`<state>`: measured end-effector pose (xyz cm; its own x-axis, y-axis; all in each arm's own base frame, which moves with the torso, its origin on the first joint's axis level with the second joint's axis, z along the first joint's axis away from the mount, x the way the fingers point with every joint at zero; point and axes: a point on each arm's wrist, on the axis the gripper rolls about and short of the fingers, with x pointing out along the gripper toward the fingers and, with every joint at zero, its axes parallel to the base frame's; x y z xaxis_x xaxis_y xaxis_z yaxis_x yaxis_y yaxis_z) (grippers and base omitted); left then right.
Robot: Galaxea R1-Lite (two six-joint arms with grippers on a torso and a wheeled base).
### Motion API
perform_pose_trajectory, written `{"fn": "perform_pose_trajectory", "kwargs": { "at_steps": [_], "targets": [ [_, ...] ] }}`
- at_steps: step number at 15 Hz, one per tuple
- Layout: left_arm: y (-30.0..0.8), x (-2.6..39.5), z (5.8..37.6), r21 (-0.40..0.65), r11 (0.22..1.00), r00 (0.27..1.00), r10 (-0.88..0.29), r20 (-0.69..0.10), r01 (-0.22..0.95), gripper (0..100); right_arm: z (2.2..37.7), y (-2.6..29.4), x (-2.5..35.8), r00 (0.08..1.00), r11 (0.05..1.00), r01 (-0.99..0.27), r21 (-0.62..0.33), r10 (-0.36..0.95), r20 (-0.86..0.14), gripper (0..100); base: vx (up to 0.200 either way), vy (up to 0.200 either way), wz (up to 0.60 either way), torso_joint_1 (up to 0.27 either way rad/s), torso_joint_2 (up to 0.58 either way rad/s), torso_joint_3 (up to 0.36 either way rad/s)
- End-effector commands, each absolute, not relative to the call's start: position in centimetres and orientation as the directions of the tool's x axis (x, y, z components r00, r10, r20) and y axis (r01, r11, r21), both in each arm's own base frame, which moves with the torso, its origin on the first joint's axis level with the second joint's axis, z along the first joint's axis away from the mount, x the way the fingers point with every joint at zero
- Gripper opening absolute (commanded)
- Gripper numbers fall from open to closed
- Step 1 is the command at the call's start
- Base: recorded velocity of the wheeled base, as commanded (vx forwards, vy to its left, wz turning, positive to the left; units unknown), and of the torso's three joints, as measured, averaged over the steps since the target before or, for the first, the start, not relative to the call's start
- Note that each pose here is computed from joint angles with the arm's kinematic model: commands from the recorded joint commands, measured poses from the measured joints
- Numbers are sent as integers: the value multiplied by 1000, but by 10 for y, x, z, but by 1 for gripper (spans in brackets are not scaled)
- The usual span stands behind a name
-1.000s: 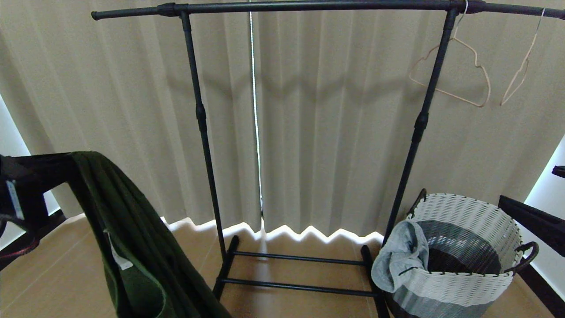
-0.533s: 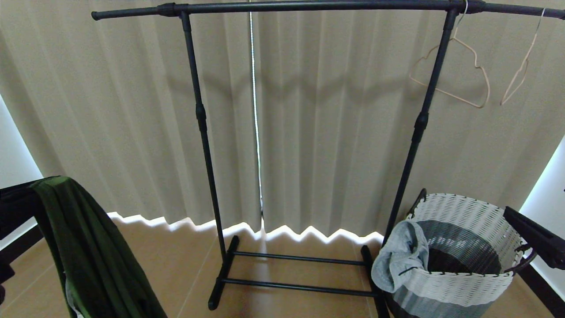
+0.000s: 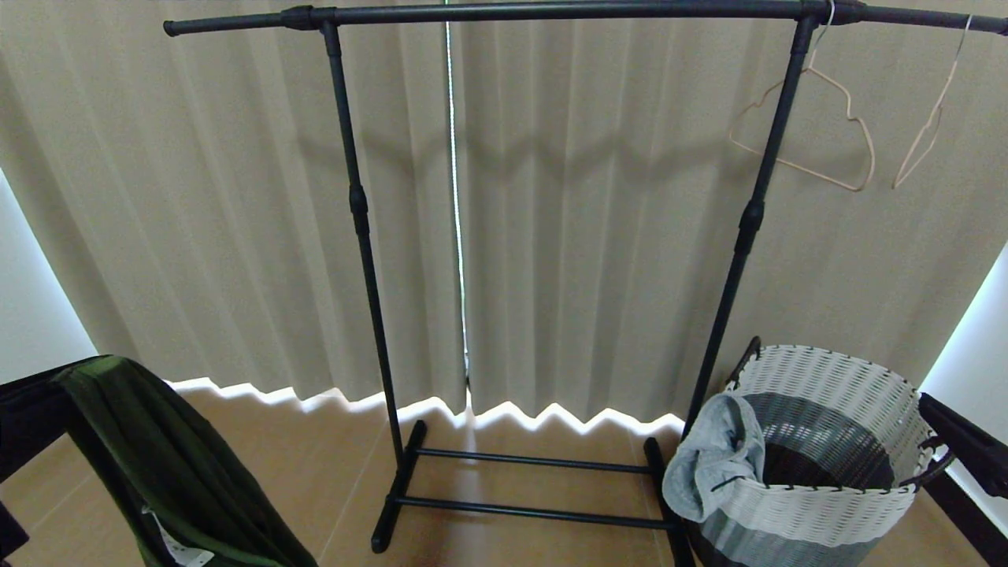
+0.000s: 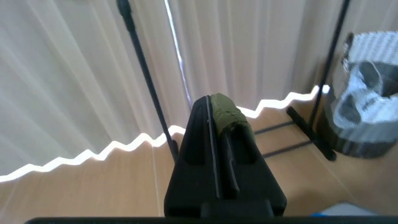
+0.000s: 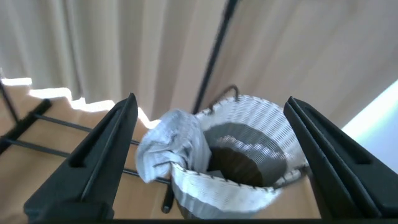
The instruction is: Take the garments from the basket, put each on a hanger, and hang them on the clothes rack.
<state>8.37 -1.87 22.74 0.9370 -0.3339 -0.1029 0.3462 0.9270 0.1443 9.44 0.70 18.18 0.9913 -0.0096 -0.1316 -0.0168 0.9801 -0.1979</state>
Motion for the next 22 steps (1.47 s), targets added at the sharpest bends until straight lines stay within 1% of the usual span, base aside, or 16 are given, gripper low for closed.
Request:
{"fn": "perform_pose_trajectory", "kwargs": {
  "at_steps": [1, 2, 5, 6, 7, 8, 10, 12, 16, 19, 21, 22],
  "targets": [
    [-16, 86, 225, 144, 928, 938, -329, -114, 343, 0, 183, 6, 96, 992, 980, -2, -200, -24, -128, 100, 0, 0, 0, 0, 0, 0],
    [-15, 93, 226, 146, 933, 942, -314, -121, 330, 0, 186, 6, 99, 991, 979, -6, -204, -21, -131, 100, 0, 0, 0, 0, 0, 0],
    [-17, 118, 226, 148, 938, 948, -301, -102, 314, 0, 187, 7, 112, 987, 979, -12, -204, -21, -158, 100, 0, 0, 0, 0, 0, 0],
    [-17, 123, 220, 141, 938, 946, -301, -118, 316, 0, 187, 7, 114, 988, 979, -14, -204, -18, -154, 100, 0, 0, 0, 0, 0, 0],
    [-17, 124, 208, 141, 935, 940, -304, -154, 325, 0, 188, 7, 114, 991, 980, -16, -200, -12, -135, 100, 0, 0, 0, 0, 0, 0],
    [-18, 125, 206, 148, 933, 938, -305, -163, 329, 0, 190, 8, 113, 993, 980, -25, -197, 1, -119, 100, 0, 0, 0, 0, 0, 0],
    [-18, 121, 209, 185, 923, 939, -317, -130, 337, 0, 189, 9, 113, 992, 979, -74, -191, 52, -119, 100, 0, 0, 0, 0, 0, 0],
    [-19, 122, 208, 185, 922, 937, -320, -137, 342, 0, 185, 9, 117, 988, 979, -78, -190, 50, -148, 100, 0, 0, 0, 0, 0, 0],
    [-18, 121, 206, 187, 921, 938, -320, -134, 341, 0, 183, 3, 122, 986, 982, -30, -189, -2, -165, 100, 0, 0, 0, 0, 0, 0],
    [-18, 120, 202, 195, 919, 937, -320, -137, 342, 0, 183, 3, 121, 987, 982, -26, -189, -5, -162, 100, 0, 0, 0, 0, 0, 0],
    [-18, 119, 198, 221, 913, 938, -320, -133, 343, 0, 183, 3, 121, 987, 982, -23, -189, -8, -162, 100, 0, 0, 0, 0, 0, 0],
    [-18, 119, 197, 230, 913, 941, -317, -118, 337, 0, 183, 2, 121, 987, 982, -19, -189, -13, -162, 100, 0, 0, 0, 0, 0, 0]
  ]
}}
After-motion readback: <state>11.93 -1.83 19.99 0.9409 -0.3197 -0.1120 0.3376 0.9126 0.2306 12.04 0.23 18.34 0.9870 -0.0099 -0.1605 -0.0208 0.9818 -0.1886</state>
